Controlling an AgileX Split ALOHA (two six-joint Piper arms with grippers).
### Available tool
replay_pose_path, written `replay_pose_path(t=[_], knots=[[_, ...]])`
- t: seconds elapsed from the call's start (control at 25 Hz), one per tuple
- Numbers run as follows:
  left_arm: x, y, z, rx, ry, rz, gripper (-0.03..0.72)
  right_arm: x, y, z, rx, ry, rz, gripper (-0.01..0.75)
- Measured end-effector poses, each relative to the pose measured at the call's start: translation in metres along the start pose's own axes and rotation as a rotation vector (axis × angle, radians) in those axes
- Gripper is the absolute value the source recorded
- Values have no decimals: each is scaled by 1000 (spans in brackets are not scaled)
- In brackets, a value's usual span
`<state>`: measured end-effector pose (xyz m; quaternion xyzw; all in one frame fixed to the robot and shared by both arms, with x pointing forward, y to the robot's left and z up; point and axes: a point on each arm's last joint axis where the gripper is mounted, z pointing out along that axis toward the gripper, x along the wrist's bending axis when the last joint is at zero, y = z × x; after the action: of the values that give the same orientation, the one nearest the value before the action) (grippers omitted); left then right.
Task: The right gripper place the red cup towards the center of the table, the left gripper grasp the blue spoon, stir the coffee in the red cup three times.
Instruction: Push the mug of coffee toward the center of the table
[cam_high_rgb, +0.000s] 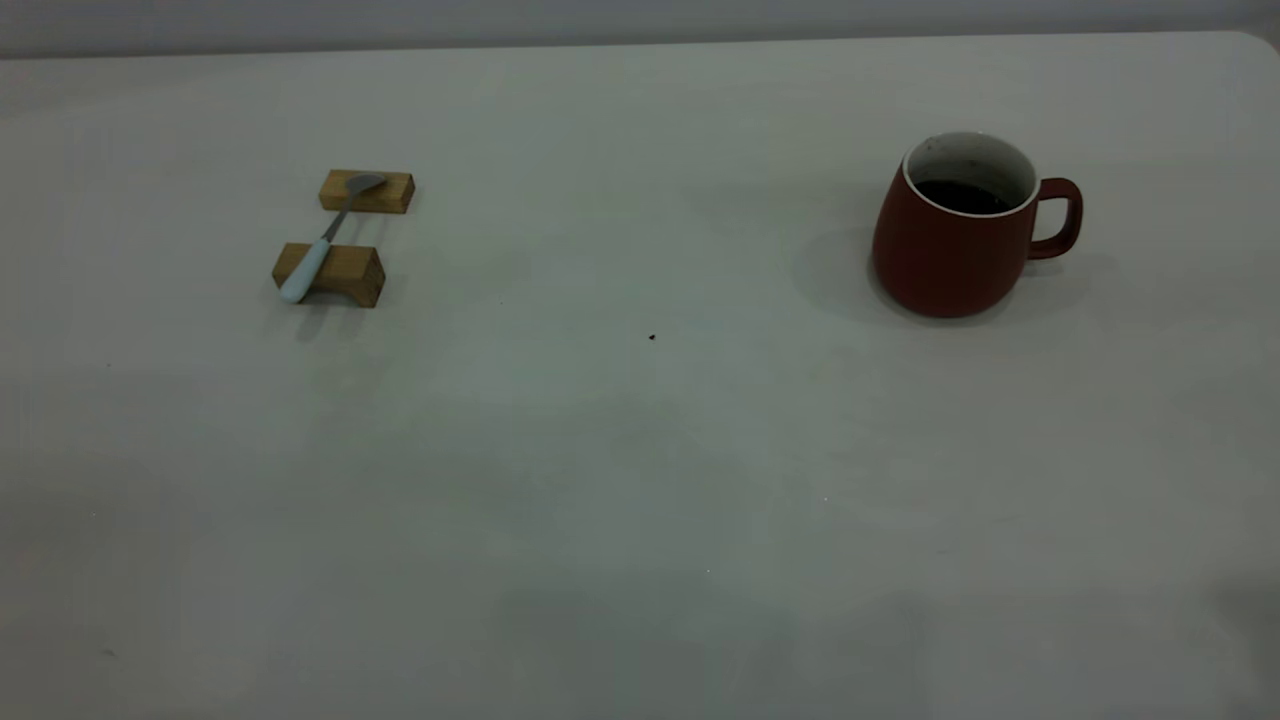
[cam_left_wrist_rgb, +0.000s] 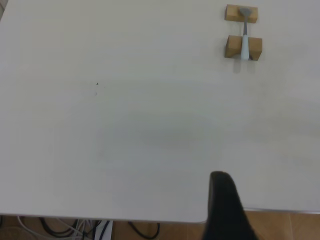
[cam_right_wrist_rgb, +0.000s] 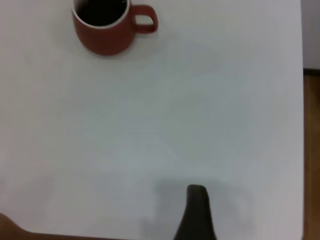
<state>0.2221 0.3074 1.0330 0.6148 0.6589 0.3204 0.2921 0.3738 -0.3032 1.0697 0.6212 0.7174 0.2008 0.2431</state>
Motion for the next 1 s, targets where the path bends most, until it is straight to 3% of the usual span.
replay_pose_path(t=[0.16,0.32,0.6,1.0], knots=[[0,0,0,0,0,0,527,-9,45,47,88,21,-156,690],[0,0,0,0,0,0,527,-10,73,94,109,93,-308,688],[0,0,0,0,0,0,527,1,87,165,148,240,-451,686],[0,0,0,0,0,0,527,12,104,254,253,294,-644,681]])
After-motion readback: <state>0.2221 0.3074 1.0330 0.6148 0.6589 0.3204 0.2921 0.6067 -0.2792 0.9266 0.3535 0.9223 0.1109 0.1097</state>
